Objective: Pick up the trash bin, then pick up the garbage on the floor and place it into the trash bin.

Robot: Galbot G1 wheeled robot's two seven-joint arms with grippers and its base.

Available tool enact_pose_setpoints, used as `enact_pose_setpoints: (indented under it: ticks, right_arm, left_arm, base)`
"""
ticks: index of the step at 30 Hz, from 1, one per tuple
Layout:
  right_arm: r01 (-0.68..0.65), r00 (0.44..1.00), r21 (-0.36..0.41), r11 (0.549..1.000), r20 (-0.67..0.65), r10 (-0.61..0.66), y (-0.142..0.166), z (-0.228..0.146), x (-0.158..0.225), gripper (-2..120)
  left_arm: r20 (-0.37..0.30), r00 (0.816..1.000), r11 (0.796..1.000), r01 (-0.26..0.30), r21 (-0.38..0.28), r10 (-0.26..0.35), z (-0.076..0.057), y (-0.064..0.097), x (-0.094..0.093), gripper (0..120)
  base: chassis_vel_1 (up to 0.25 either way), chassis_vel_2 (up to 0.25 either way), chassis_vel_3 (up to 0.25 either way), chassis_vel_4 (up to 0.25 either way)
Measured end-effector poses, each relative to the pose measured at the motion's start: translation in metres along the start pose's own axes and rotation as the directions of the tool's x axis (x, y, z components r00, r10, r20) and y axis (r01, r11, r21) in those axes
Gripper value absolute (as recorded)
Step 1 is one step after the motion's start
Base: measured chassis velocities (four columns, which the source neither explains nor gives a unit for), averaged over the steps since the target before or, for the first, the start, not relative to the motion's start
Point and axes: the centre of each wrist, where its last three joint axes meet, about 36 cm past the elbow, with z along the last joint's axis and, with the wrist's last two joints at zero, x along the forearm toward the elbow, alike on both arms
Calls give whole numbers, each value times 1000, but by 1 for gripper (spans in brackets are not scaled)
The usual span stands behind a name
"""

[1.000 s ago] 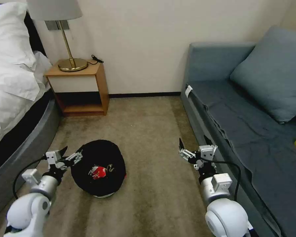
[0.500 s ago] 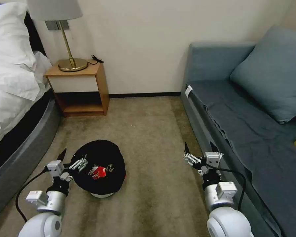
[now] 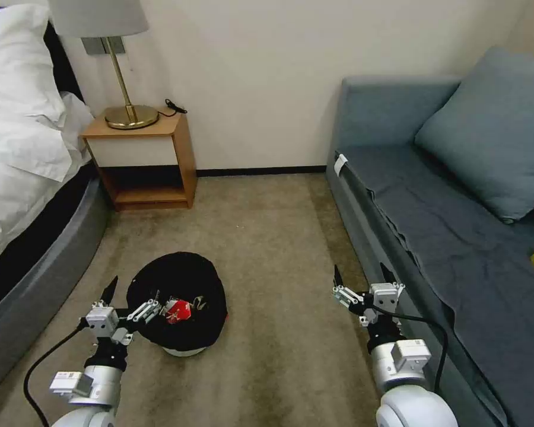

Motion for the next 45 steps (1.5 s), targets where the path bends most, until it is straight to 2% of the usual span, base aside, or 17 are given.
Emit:
enact_pose_setpoints:
  ticks: [6, 11, 19, 45]
  right_arm:
    - [-2, 1000, 1, 1000, -2, 2, 1, 1, 0, 100]
    - [-2, 1000, 4, 1000, -3, 2, 3, 4, 0, 100]
    - [-13, 1000, 17, 1000, -6, 13, 2, 7, 3, 100]
    - [-16, 1000, 24, 1000, -7, 17, 1, 7, 3, 100]
  left_arm:
    - [15, 1000, 1000, 21, 18, -22, 0, -2, -2, 100]
    - [13, 998, 996, 63, 68, -64, -5, -3, -6, 100]
    - [-13, 996, 994, 88, 58, -87, -7, 0, -9, 100]
    - [-17, 996, 995, 88, 54, -87, -7, -1, -9, 100]
  base:
    - [0, 0, 0, 0]
    - [0, 0, 0, 0]
    - [0, 0, 0, 0]
    - [0, 0, 0, 0]
